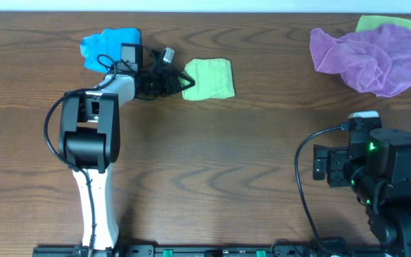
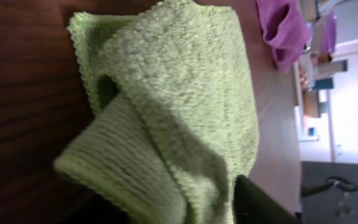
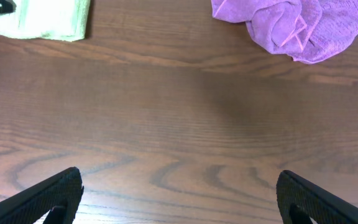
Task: Fold the cloth
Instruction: 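Lift the green cloth and carry it left toward the blue cloth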
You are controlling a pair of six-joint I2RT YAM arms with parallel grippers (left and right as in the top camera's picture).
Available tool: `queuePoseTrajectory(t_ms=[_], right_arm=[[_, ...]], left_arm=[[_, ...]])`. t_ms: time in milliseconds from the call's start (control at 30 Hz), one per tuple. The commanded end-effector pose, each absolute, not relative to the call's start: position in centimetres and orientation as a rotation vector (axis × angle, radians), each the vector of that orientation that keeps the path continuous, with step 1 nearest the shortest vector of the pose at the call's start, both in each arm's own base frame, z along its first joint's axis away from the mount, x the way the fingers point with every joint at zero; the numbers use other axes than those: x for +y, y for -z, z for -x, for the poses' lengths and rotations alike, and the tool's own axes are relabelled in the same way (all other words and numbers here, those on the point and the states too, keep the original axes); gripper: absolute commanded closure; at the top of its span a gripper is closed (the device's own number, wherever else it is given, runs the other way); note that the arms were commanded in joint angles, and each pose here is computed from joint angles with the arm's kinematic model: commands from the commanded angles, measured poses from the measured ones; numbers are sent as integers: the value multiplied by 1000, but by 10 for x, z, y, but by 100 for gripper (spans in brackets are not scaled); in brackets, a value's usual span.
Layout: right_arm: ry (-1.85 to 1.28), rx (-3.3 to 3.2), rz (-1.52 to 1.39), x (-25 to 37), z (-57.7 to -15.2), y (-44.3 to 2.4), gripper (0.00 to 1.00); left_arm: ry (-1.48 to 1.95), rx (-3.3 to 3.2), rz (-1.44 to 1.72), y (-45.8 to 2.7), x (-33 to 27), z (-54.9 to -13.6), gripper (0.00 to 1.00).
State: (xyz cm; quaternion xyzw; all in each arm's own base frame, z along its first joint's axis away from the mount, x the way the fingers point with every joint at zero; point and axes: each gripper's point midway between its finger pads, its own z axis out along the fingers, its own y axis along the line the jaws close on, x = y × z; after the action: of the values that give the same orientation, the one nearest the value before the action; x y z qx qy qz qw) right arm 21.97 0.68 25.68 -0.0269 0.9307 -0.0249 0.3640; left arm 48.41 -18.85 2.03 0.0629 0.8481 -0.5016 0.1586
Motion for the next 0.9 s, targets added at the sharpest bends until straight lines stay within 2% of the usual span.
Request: queuePoseTrajectory(t_ms=[0,67,100,267,867], right_arm=[[80,2397,72,4,-219,-256,1],[80,2397,72,4,-219,-256,1],[80,2397,72,4,-219,-256,1],[80,2397,71,4,-219,-256,1],[80,2397,72,4,-219,-256,1]], left_arm=[[1448,2483,-119,6,-194,-479,74],[1483,2493,-72,14,-196,-479,91],[1499,2493,-52,18,-198,-480,94],[1508,2463,-39,16,-199,-488,94],[1621,2273,-181,-58,-212,-523,94]])
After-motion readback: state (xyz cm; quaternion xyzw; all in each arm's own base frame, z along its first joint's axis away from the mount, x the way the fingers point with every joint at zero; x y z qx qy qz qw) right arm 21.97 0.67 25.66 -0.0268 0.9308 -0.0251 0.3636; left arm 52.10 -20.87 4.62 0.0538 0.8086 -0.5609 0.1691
